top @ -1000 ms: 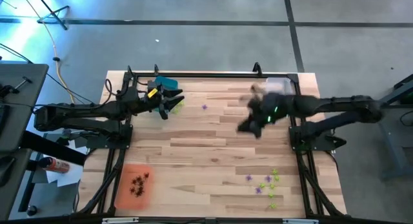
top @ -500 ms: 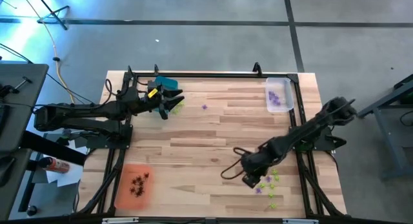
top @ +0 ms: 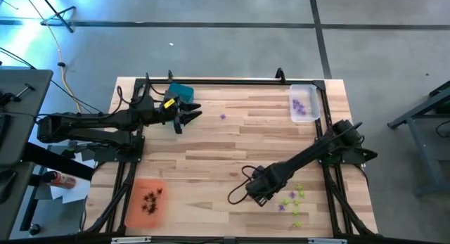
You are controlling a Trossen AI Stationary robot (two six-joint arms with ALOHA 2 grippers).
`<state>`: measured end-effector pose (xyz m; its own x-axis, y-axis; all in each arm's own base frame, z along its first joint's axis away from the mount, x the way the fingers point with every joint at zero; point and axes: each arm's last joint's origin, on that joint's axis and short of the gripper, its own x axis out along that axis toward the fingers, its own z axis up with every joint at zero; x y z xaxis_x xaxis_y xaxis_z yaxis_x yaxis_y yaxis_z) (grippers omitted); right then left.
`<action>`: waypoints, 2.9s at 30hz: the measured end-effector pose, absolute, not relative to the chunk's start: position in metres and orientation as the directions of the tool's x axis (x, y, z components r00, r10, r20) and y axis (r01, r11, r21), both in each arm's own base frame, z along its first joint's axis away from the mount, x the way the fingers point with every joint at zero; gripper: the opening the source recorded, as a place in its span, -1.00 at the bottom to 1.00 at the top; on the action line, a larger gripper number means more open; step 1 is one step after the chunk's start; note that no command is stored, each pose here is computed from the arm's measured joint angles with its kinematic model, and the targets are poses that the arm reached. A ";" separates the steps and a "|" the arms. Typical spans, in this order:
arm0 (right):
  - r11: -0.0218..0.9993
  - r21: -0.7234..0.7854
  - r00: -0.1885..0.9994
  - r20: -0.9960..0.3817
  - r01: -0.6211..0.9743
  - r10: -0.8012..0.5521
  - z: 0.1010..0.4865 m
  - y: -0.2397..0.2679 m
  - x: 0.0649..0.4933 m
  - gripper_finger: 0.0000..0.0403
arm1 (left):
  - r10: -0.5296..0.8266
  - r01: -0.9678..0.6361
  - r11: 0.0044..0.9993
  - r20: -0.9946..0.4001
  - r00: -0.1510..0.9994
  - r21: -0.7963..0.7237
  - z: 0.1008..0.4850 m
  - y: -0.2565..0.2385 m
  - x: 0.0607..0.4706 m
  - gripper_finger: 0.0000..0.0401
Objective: Sort Halloween decoration
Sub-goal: Put the purple spider toy into the transparent bin
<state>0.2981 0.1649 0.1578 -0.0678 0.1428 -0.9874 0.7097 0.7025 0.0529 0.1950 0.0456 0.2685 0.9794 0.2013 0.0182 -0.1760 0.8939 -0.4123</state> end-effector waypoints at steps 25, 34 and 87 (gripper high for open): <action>0.679 -0.054 -0.134 -0.989 0.732 0.067 0.137 0.171 0.296 -0.29 | 0.192 -0.161 0.868 0.019 0.981 -0.469 0.268 0.045 0.195 -0.11; 0.763 -0.073 -0.136 -0.991 0.642 0.020 0.131 0.175 0.295 -0.85 | 0.193 -0.160 0.865 0.019 0.981 -0.476 0.268 0.045 0.195 -0.11; 0.871 -0.137 -0.061 -0.991 0.471 -0.123 0.145 0.166 0.255 -0.91 | 0.265 -0.219 0.823 0.013 0.964 -0.524 0.271 0.048 0.195 -0.11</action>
